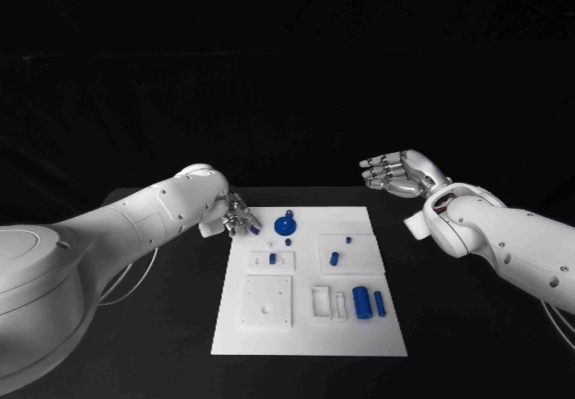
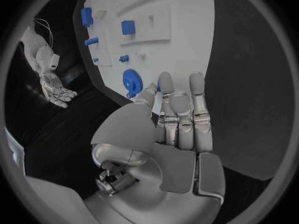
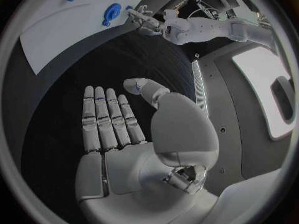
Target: Assemble the parts on the task board
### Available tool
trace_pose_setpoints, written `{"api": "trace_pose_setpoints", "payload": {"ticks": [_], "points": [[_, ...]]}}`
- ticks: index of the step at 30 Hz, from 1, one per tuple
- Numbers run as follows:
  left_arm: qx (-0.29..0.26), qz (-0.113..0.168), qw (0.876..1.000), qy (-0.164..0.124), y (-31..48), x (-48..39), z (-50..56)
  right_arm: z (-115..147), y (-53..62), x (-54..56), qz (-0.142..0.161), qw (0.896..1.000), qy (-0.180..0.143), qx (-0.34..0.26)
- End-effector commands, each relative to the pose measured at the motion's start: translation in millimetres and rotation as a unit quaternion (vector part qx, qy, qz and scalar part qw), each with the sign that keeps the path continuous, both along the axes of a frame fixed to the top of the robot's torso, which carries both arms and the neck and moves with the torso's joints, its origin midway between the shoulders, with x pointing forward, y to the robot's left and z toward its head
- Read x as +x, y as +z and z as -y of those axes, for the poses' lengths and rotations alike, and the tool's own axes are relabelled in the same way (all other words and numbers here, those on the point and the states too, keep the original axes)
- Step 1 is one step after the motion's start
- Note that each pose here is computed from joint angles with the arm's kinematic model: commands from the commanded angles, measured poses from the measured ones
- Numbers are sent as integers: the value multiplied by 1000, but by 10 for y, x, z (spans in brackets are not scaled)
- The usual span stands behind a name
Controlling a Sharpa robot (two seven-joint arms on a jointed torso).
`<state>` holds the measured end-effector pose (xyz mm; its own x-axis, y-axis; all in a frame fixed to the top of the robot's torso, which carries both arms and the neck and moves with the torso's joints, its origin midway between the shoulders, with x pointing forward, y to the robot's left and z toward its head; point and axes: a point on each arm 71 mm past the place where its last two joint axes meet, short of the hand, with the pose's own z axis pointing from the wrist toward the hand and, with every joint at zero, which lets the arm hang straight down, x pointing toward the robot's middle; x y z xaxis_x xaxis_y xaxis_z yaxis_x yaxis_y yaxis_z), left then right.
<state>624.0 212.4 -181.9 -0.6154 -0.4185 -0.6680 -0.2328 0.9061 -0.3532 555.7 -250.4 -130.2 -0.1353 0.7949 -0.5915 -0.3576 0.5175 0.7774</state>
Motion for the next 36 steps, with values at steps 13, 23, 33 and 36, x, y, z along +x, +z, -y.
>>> {"api": "trace_pose_setpoints", "payload": {"ticks": [13, 23, 33, 36], "points": [[-27, 13, 1000, 6, -3, -44, -36, 15, 9, -7, 4, 1000, 3, -2], [-51, 43, 997, 32, 139, -145, -35, 64, 12, -14, 2, 1000, -1, -2], [-61, 67, 994, 54, 267, -347, -44, 101, 0, -9, 0, 1000, -5, -2], [-61, 71, 994, 56, 270, -404, -35, 109, -6, -7, -1, 1000, -6, -2]]}}
